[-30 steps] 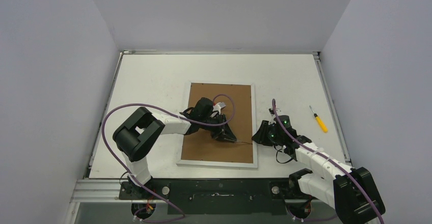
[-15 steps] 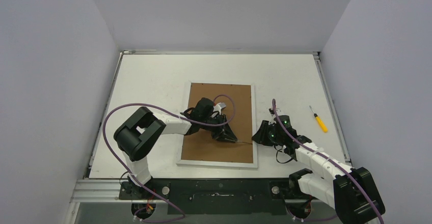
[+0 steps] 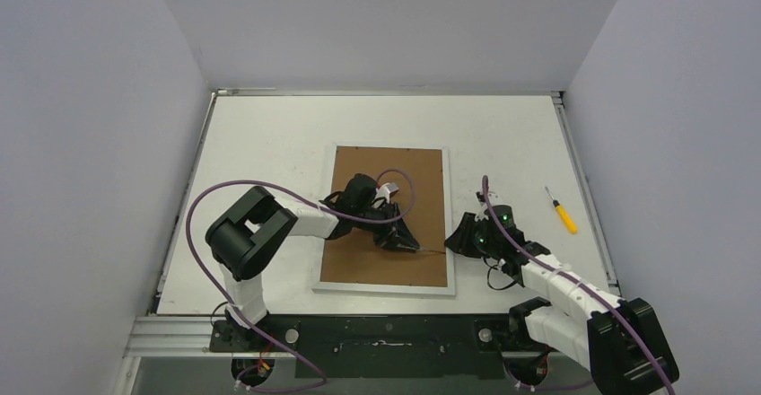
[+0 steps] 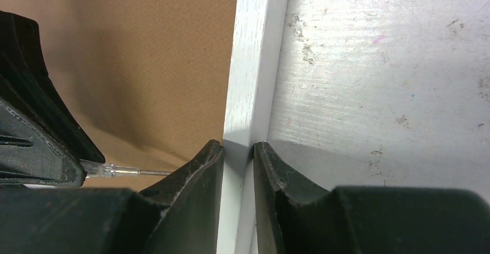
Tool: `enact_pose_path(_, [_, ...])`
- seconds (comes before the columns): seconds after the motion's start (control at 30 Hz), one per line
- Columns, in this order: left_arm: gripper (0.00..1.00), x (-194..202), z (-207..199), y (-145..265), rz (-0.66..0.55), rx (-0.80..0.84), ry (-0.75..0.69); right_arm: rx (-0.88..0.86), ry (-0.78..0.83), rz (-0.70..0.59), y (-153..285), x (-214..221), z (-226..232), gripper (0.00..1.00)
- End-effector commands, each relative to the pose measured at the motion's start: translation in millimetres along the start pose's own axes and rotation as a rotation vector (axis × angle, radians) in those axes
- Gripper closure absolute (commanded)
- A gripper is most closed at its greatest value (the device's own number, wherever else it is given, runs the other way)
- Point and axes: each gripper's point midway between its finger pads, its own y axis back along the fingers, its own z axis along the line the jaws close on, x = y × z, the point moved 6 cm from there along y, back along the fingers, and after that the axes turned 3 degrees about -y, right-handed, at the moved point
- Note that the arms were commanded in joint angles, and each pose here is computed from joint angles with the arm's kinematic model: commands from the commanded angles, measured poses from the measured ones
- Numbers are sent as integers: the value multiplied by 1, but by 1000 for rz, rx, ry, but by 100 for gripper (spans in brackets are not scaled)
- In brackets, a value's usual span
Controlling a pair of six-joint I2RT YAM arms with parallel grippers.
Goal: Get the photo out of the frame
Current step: Release the photo frame item from the photo frame.
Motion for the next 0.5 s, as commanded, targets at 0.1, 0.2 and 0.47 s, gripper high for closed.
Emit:
enact_pose_path(0.1, [100, 5, -13, -16, -1, 90, -46, -92, -14, -26, -1, 0, 14, 86])
enact_pose_path(0.2, [100, 6, -13, -17, -2, 95, -44, -95, -12, -25, -1, 0, 16, 87])
enact_pose_path(0.47, [100, 5, -20, -17, -4, 104, -51, -105, 1, -18, -3, 3, 23, 88])
